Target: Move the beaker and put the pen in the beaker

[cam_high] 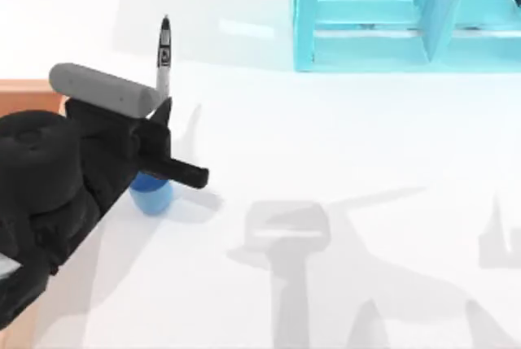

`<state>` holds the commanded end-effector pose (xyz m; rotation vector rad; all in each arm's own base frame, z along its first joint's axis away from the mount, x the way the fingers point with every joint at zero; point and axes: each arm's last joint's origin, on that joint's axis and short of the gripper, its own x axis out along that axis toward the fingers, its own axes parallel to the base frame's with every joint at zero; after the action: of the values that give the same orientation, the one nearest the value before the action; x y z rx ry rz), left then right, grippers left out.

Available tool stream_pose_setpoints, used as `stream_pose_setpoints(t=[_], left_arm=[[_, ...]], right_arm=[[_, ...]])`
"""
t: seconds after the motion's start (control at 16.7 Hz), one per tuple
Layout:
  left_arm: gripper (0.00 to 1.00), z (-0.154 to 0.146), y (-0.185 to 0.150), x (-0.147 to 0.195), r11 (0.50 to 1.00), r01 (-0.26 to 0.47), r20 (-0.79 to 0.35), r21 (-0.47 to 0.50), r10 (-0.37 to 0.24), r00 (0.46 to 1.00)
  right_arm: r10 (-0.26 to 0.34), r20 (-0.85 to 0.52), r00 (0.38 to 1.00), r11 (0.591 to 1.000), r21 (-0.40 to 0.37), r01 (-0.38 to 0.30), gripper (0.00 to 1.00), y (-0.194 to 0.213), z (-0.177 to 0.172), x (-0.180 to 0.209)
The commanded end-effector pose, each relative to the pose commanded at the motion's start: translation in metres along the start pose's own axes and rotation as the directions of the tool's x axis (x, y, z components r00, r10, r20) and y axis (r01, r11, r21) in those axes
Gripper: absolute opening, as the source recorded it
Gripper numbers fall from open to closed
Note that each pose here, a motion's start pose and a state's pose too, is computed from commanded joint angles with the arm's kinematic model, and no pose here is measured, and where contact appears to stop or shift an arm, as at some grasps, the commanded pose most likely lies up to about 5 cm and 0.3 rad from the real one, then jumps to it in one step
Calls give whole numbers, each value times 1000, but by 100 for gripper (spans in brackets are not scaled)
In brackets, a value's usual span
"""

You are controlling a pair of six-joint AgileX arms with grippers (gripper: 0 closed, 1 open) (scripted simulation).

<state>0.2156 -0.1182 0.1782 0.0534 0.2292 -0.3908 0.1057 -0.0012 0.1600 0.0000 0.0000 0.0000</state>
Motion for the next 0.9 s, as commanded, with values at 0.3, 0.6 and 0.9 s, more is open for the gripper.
stream_pose_setpoints(t=[0.3, 0.6, 0.9], left_arm=[[0, -14, 15, -45, 999, -41, 270, -9, 42, 962], [0, -18, 19, -61, 998, -54, 357, -15, 56, 932], [0, -18, 18, -60, 999, -51, 354, -13, 52, 934]], right_arm=[[0, 0, 1000, 1000, 0, 0, 100, 0, 0, 0], [0, 0, 1000, 1000, 0, 0, 100, 0, 0, 0], [0, 0, 1000, 1000, 0, 0, 100, 0, 0, 0]])
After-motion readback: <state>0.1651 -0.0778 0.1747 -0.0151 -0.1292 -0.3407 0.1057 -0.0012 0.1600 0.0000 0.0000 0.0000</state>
